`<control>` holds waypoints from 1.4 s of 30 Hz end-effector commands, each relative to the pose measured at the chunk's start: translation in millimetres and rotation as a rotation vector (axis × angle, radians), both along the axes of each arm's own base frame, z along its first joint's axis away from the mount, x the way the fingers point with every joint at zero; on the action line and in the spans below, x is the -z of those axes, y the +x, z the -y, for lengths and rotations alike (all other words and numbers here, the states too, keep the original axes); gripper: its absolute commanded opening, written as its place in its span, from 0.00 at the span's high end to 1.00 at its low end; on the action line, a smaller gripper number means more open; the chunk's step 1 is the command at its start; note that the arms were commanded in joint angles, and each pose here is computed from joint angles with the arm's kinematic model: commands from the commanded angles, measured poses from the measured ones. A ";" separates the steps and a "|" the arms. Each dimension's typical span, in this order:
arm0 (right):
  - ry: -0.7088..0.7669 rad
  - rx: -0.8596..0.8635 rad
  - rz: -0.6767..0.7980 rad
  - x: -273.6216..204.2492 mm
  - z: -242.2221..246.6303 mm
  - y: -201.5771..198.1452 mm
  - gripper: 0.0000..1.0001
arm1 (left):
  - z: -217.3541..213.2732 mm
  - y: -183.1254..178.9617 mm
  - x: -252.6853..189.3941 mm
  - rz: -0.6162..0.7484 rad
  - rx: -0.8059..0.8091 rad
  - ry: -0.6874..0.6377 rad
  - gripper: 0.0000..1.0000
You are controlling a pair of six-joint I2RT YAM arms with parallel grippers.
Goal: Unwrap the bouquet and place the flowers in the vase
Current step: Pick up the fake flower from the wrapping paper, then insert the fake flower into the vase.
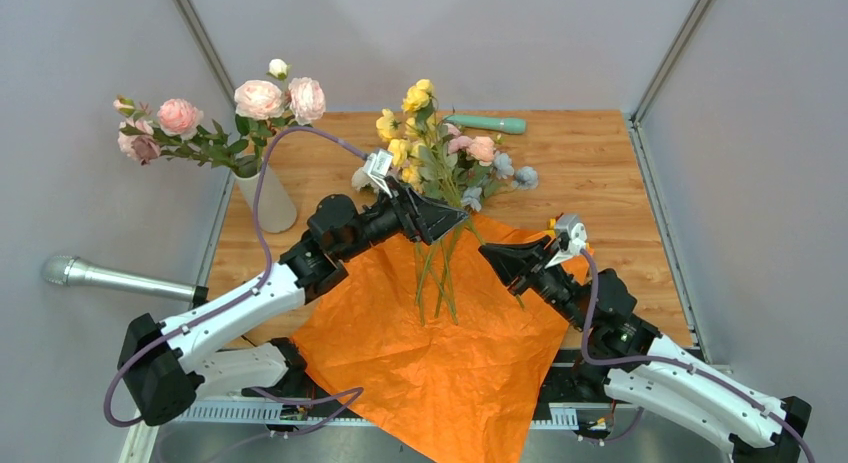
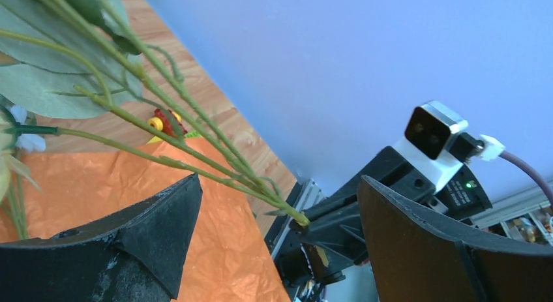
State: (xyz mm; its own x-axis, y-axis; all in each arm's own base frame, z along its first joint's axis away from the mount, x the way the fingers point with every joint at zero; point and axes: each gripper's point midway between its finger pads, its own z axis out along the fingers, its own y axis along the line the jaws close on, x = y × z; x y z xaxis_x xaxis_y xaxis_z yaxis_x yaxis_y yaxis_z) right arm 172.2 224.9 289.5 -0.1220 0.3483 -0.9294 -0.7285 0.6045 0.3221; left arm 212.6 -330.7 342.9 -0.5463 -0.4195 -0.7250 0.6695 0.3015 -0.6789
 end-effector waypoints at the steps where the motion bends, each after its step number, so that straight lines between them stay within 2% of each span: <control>1: 0.116 -0.073 0.062 -33.2 -4.3 -14.8 1.00 | 8.3 -0.7 -0.4 -0.041 0.027 -0.031 0.04; 5: 0.111 -0.091 0.066 -32.9 -5.4 -18.6 1.00 | 12.6 3.2 4.2 -0.061 0.023 -0.013 0.06; 8: 0.106 -0.109 0.069 -32.5 -7.1 -21.5 1.00 | 12.9 7.5 5.8 -0.065 0.005 -0.007 0.11; 13: 0.096 -0.113 0.062 -28.4 -6.8 -22.9 1.00 | 11.1 10.0 -0.4 -0.053 -0.013 -0.024 0.34; 16: 0.090 -0.108 0.053 -24.8 -5.4 -22.7 1.00 | 9.5 12.3 -2.8 -0.043 -0.027 -0.025 0.45; 18: 0.084 -0.110 0.048 -22.6 -5.4 -23.1 1.00 | 10.1 12.9 -3.1 -0.038 -0.028 -0.016 0.57; 23: 0.067 -0.104 0.030 -16.7 -5.2 -21.9 1.00 | 12.6 14.1 -5.2 -0.016 -0.022 0.019 0.82; 24: 0.063 -0.099 0.025 -15.1 -5.1 -21.1 1.00 | 12.8 14.3 -5.5 -0.011 -0.022 0.026 0.90; 26: 0.052 -0.087 0.018 -11.9 -3.9 -19.3 1.00 | 12.2 15.5 -5.5 0.011 -0.024 0.061 0.99; 27: 0.047 -0.080 0.010 -9.4 -3.1 -18.3 1.00 | 11.9 15.4 -5.1 0.013 -0.023 0.082 1.00; 29: 0.035 -0.065 0.001 -5.9 -1.6 -16.0 0.92 | 10.7 14.5 -3.9 0.041 -0.017 0.131 1.00; 32: 0.023 -0.034 -0.015 -1.3 2.4 -12.0 0.68 | 6.1 16.3 3.9 0.135 -0.012 0.260 1.00; 34: 0.016 0.003 -0.026 1.6 7.4 -7.5 0.49 | -3.7 15.7 23.9 0.178 0.004 0.422 1.00; 35: 0.011 0.018 -0.031 3.7 9.5 -5.6 0.41 | -6.3 16.5 18.6 0.215 0.005 0.454 1.00; 36: 0.009 0.036 -0.036 6.0 11.9 -3.5 0.34 | -13.1 16.4 32.4 0.267 0.027 0.557 1.00; 37: 0.010 0.057 -0.042 7.7 14.8 -0.9 0.28 | -15.9 17.4 27.8 0.313 0.031 0.592 1.00; 38: 0.010 0.070 -0.048 10.1 16.3 0.6 0.22 | -22.9 17.9 41.1 0.360 0.058 0.692 1.00; 39: 0.011 0.084 -0.052 12.3 18.2 2.6 0.18 | -27.6 21.3 39.2 0.396 0.054 0.735 1.00; 40: 0.011 0.092 -0.056 14.4 19.0 3.6 0.15 | -35.2 24.0 50.8 0.440 0.076 0.826 1.00; 42: 0.012 0.100 -0.061 17.4 19.8 4.8 0.11 | -50.2 36.8 56.8 0.480 0.055 0.926 1.00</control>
